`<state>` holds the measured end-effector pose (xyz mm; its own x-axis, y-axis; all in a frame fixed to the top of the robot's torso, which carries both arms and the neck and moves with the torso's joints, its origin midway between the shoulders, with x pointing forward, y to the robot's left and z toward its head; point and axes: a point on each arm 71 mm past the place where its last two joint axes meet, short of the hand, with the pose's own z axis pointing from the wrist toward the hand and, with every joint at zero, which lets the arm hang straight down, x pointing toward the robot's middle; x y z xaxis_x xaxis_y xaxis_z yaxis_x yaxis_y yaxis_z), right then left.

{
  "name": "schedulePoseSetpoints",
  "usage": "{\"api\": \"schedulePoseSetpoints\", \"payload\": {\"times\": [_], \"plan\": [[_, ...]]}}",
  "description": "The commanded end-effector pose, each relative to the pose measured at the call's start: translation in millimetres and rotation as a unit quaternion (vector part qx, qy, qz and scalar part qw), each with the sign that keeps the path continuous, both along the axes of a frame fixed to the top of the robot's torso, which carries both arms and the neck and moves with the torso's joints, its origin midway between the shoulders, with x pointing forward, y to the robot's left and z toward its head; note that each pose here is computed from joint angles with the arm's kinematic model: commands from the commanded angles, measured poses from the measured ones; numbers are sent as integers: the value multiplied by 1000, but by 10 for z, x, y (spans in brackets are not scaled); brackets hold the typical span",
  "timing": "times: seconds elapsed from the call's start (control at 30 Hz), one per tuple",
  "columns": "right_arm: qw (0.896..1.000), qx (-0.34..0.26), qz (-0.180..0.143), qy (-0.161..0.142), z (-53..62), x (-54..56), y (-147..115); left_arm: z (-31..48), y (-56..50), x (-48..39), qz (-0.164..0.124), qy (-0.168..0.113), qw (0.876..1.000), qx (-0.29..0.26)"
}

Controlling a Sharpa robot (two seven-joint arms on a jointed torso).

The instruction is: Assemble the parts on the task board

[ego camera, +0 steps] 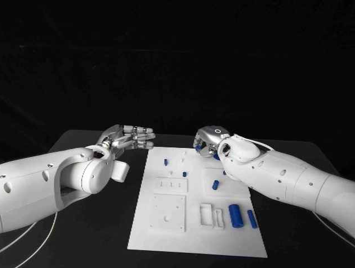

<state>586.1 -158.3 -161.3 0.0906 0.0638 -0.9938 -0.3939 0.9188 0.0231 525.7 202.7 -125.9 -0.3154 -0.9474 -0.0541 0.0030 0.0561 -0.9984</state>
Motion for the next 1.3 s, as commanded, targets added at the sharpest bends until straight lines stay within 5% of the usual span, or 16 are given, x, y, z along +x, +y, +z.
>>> {"api": "schedulePoseSetpoints", "payload": {"times": [0.03, 0.37, 1.3], "plan": [[999, 12, -9, -35, 57, 17, 44, 29, -33, 9, -11, -4, 1000, -1], [999, 22, -6, -44, 58, 56, 244, 67, -58, 29, -13, -8, 1000, 0], [1000, -6, -6, 7, -56, 62, 283, 170, -55, 56, -19, -15, 1000, 4]]}}
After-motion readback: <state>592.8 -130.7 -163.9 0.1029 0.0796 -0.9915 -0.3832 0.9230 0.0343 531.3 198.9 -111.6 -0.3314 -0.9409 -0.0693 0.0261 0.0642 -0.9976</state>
